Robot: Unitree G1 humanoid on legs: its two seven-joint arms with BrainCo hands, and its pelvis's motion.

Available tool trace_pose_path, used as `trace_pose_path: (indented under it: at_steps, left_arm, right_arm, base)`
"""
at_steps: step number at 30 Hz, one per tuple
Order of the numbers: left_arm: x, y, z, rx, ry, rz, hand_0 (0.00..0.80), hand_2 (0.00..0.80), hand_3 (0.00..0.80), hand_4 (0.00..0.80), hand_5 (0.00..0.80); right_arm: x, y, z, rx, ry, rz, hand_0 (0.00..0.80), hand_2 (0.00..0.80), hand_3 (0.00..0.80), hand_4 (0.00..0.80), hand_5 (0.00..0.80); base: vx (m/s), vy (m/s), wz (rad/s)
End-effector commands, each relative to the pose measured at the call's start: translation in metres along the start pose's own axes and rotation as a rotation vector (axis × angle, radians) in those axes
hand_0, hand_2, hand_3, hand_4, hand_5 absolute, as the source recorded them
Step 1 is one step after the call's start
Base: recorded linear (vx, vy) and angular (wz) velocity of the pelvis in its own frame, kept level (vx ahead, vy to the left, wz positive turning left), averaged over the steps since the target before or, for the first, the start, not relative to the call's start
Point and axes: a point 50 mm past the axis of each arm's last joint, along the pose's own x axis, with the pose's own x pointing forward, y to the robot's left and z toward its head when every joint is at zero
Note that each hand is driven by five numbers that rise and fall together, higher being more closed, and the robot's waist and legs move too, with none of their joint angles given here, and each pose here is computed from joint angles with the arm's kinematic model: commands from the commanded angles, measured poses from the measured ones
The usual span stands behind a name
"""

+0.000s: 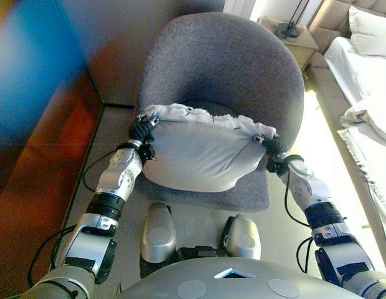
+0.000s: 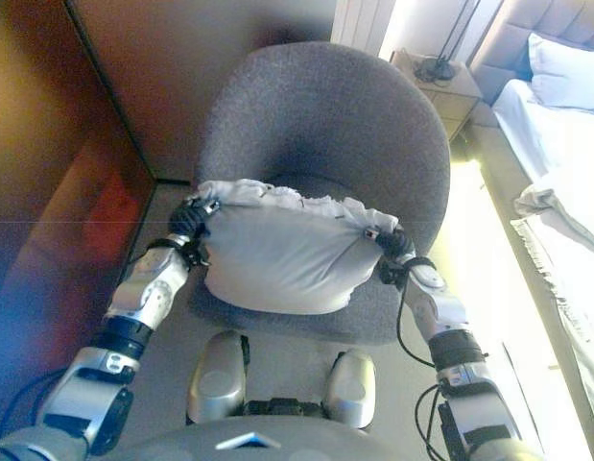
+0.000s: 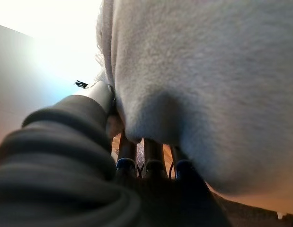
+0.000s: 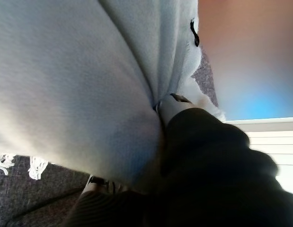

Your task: Pick up the cushion and take it to the sofa

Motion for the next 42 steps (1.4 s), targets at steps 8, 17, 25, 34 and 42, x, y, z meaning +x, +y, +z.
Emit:
trace_pose_path:
  at_steps: [8,17,25,34,42]
  left_arm:
    - [-0.025,-0.026,0.007,-0.121,-0.061,-0.126,0.800,0.800,0.800,0.800,0.800]
    - [-0.014,-0.021,0.003,-0.058,0.032,0.042,0.800,0.800,0.800,0.800,0.800]
    - [0.001,-0.020,-0.003,-0.069,0.086,0.127,0.800,0.800,0.800,0.800,0.800]
    - [0.012,-0.011,-0.014,0.009,0.134,0.204,0.800,0.800,0.800,0.800,0.800]
    - [0.022,-0.016,0.018,-0.012,-0.056,0.146,0.800,0.800,0.800,0.800,0.800]
  right_arm:
    - [-0.031,-0.025,0.084,-0.035,-0.346,-0.013,0.800,0.800,0.800,0.800,0.800]
    - [-0.003,-0.013,0.095,-0.030,-0.200,-0.046,0.800,0.800,0.800,0.800,0.800]
    - [0.025,-0.005,0.103,-0.105,-0.100,-0.139,0.800,0.800,0.800,0.800,0.800]
    - [0.033,-0.015,0.112,-0.199,-0.041,-0.244,0.800,0.800,0.800,0.800,0.800]
    - [0.030,-0.011,0.143,-0.226,-0.175,-0.157,0.800,0.800,0.800,0.800,0.800]
  base:
    - [-0.020,0.024,-0.06]
    - [-0.054,-0.006,-0.02]
    - [0.008,0.051,0.01]
    - [0.101,0.044,0.04]
    - [0.034,0.090,0.04]
